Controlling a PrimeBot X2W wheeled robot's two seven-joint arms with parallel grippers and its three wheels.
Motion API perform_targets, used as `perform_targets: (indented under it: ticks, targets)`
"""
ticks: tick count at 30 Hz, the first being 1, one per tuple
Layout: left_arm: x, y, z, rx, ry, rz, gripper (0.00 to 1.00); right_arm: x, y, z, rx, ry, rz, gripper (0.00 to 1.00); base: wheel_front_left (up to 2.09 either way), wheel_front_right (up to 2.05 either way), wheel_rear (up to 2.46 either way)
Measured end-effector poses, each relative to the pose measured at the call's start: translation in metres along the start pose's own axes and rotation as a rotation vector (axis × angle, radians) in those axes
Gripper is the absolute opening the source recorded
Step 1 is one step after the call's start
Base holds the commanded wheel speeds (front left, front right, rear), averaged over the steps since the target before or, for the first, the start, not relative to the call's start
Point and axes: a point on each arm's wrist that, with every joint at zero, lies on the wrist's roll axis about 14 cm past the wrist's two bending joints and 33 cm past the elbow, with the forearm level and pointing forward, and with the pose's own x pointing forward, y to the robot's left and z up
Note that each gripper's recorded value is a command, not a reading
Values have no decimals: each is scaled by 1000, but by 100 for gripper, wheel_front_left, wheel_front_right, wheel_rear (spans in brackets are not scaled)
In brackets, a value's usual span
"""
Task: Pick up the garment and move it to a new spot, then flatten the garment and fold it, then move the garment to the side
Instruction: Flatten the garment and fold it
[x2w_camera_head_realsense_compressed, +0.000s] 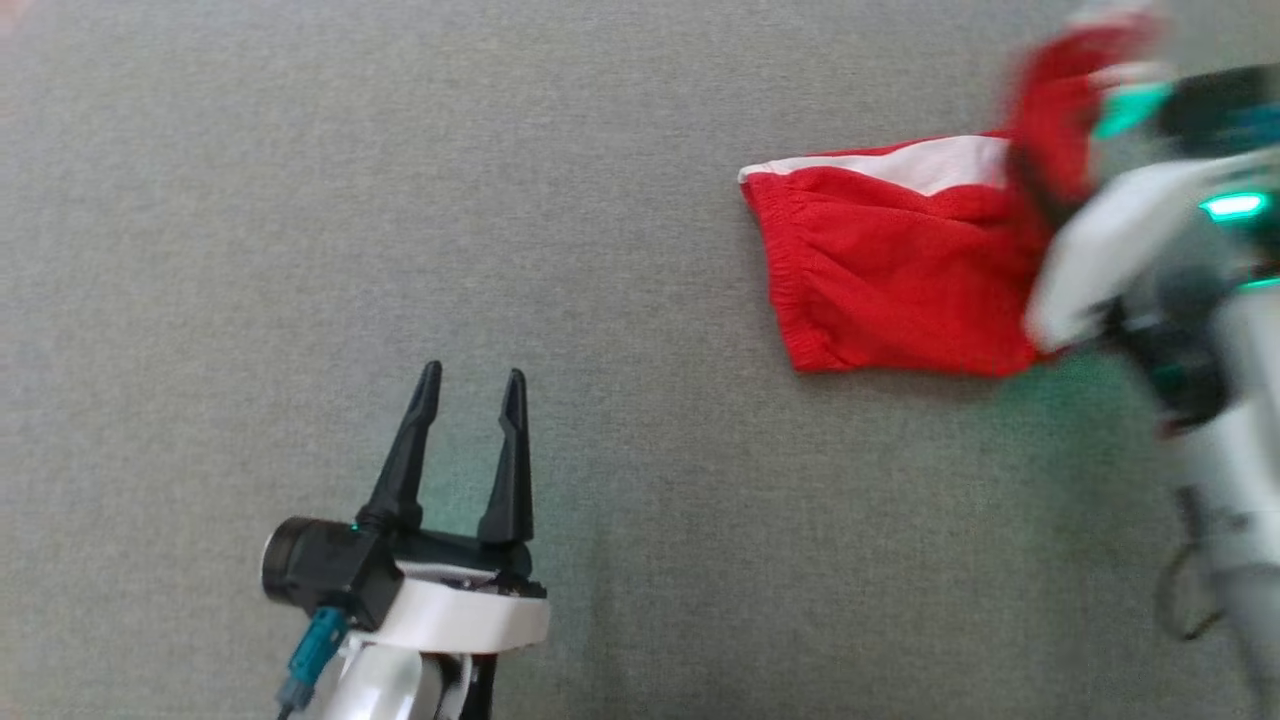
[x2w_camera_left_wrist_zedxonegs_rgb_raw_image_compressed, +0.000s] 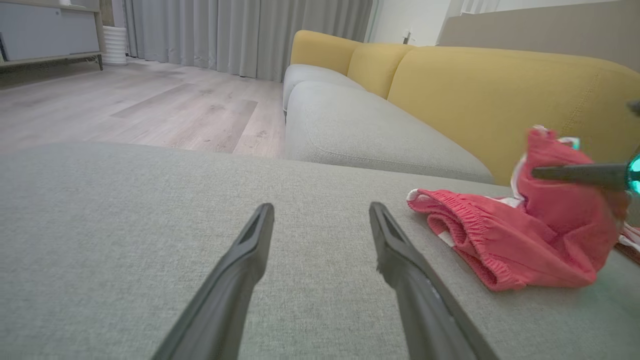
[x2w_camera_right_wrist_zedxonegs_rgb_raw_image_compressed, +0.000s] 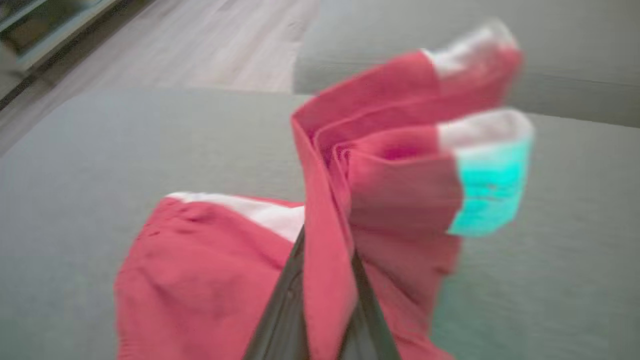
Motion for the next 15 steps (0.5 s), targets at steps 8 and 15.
perform_targets:
  ticks: [8,15]
  targets:
    - [-10,5,4,-23,-7,39,100,20,96,-34,-113,134,214,7,0,0,0]
    - [-18,11,11,-16,-25,68,100,16,120,-48,-92,154,258,0,0,0,0]
